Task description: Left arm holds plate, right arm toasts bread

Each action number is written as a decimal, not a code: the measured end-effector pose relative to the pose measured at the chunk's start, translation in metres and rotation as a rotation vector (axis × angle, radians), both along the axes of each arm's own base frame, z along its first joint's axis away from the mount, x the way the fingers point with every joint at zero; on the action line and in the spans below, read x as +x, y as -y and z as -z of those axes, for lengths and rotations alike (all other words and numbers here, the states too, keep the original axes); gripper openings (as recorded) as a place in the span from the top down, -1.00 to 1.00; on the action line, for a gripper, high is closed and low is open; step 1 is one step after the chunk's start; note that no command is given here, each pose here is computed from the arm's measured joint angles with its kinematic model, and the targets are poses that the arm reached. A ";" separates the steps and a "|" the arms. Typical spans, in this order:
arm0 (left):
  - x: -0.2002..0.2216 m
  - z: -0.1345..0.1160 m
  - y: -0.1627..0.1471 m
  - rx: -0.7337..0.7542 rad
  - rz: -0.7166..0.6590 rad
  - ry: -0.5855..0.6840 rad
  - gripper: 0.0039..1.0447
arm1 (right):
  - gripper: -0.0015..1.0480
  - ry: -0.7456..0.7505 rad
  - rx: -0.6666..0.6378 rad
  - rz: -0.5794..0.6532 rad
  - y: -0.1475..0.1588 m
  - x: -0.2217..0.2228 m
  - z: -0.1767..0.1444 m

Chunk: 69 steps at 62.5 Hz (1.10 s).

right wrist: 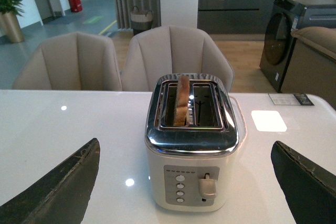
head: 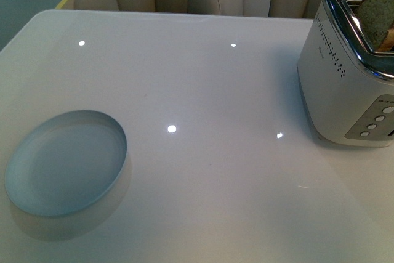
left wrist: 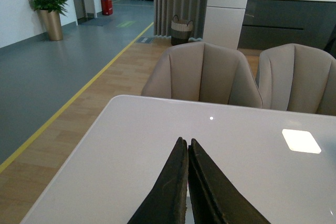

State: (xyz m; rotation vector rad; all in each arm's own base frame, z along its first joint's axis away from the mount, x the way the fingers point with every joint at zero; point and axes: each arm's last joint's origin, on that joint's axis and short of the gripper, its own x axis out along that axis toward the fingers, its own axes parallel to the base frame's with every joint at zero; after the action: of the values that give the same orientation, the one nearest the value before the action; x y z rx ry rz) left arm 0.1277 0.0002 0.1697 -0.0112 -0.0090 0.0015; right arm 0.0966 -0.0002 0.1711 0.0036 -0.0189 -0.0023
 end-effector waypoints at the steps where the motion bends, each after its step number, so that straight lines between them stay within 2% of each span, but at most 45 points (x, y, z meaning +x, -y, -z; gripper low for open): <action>1: 0.000 0.000 0.000 0.000 0.000 0.000 0.94 | -0.83 0.000 0.000 0.000 0.000 0.000 0.000; 47: -0.020 -0.001 0.000 0.000 0.000 0.005 0.95 | -0.83 0.000 0.000 0.000 0.000 0.000 0.000; 51: -0.026 0.004 0.000 0.000 0.000 -0.029 0.95 | -0.83 0.000 0.000 0.000 0.000 0.000 0.000; 69: -0.030 0.002 0.000 0.000 0.000 -0.001 0.95 | -0.83 0.000 0.000 0.000 0.000 0.000 0.000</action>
State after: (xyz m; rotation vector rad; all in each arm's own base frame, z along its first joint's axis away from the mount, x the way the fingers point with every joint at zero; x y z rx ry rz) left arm 0.0973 0.0001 0.1676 -0.0109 -0.0082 0.0015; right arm 0.0966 -0.0002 0.1711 0.0036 -0.0189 -0.0019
